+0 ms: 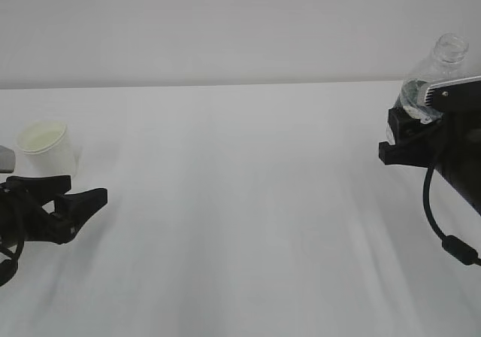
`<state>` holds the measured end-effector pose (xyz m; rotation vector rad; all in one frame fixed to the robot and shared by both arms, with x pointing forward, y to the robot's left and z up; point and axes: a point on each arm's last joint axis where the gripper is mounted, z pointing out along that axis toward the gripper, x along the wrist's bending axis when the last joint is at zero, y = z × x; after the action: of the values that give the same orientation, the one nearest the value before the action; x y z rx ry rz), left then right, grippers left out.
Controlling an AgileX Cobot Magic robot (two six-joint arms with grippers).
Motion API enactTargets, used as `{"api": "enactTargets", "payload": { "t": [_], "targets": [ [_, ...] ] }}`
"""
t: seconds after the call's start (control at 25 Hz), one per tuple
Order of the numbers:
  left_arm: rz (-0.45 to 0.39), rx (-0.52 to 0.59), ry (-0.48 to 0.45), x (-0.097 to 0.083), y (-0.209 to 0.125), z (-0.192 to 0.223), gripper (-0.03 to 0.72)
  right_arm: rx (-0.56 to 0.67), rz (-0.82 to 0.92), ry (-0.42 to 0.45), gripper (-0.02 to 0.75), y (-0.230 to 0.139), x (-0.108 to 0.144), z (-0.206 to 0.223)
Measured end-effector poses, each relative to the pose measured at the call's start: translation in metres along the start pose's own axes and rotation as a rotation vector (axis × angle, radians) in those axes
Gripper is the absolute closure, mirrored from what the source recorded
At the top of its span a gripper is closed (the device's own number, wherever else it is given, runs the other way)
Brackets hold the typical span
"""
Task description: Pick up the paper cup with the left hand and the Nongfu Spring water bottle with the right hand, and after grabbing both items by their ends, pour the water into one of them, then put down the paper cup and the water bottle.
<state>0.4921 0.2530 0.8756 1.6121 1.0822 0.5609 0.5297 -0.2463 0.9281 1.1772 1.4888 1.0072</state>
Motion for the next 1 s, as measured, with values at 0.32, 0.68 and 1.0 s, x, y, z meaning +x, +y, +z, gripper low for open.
{"api": "enactTargets", "payload": {
  "t": [0.32,0.68,1.0],
  "targets": [
    [-0.001,0.003,-0.012,-0.001,0.0,0.0,0.123,0.068,0.055,0.003,0.291,-0.006,0.0,0.0],
    [0.014,0.013,-0.052,-0.005,-0.001,0.0,0.131,0.133,0.084,0.015,0.292,-0.012,0.002,-0.001],
    [0.03,0.023,-0.093,-0.008,-0.002,0.0,0.132,0.179,0.104,0.016,0.291,-0.02,0.003,0.0]
  ]
}}
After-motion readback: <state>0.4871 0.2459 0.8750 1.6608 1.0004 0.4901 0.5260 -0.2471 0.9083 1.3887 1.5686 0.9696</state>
